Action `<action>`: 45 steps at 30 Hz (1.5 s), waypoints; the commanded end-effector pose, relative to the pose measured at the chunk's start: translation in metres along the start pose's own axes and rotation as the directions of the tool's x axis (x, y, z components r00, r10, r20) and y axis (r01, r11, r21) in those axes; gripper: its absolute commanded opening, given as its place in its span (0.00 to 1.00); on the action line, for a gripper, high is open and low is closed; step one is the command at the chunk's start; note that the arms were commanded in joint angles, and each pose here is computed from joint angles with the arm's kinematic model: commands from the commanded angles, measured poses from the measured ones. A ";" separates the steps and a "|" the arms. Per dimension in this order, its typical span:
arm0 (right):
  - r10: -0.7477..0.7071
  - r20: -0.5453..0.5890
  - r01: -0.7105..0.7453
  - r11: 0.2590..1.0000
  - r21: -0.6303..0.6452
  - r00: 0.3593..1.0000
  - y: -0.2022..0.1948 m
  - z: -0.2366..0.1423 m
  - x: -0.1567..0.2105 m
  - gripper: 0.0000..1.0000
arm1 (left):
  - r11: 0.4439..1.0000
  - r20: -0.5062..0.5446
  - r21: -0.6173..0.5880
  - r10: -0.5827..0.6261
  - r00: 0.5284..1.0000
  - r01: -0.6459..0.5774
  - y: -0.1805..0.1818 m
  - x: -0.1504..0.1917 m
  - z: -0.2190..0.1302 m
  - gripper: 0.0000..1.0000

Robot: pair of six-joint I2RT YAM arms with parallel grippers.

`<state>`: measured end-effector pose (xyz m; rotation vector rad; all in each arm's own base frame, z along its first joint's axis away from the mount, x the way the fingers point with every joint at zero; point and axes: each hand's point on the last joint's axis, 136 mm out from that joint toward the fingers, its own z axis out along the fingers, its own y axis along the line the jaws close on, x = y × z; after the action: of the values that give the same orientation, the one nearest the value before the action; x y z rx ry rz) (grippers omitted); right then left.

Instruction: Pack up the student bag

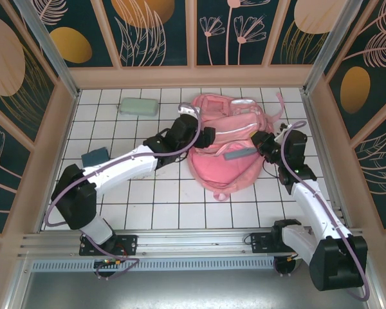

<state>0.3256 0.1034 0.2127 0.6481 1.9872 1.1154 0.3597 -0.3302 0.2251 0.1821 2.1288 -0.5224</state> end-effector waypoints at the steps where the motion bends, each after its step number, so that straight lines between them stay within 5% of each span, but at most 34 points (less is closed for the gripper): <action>1: -0.063 0.066 0.070 0.989 -0.127 0.996 0.032 -0.006 -0.015 0.00 | 0.992 0.098 -0.119 -0.029 0.995 0.040 0.021 -0.039 -0.026 0.85; 7: -0.069 0.072 0.081 0.980 -0.184 0.995 0.051 -0.007 -0.015 0.00 | 0.923 0.139 -0.275 -0.238 0.961 0.268 0.116 -0.062 -0.013 0.86; 17: -0.111 0.060 0.120 0.974 -0.190 0.992 0.061 -0.005 -0.006 0.00 | 0.707 0.215 -0.476 -0.483 0.849 0.523 0.276 -0.074 0.055 0.93; 23: -0.112 0.056 0.120 0.978 -0.169 0.992 0.058 -0.005 -0.004 0.00 | 0.754 0.223 -0.484 -0.385 0.896 0.444 0.298 -0.104 0.120 0.93; 32: -0.116 0.048 0.121 0.983 -0.140 0.992 0.052 -0.006 0.001 0.00 | 0.756 0.208 -0.449 -0.430 0.879 0.476 0.339 -0.095 0.197 0.93; 45: -0.128 0.078 0.137 0.982 -0.129 0.989 0.053 -0.014 -0.001 0.00 | 0.738 0.054 -0.315 -0.614 0.787 0.597 0.312 -0.022 0.190 0.84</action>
<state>0.3176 0.1169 0.2175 0.6097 1.9816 1.0968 0.6453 -0.1117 0.0820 -0.6791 2.1729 -0.3867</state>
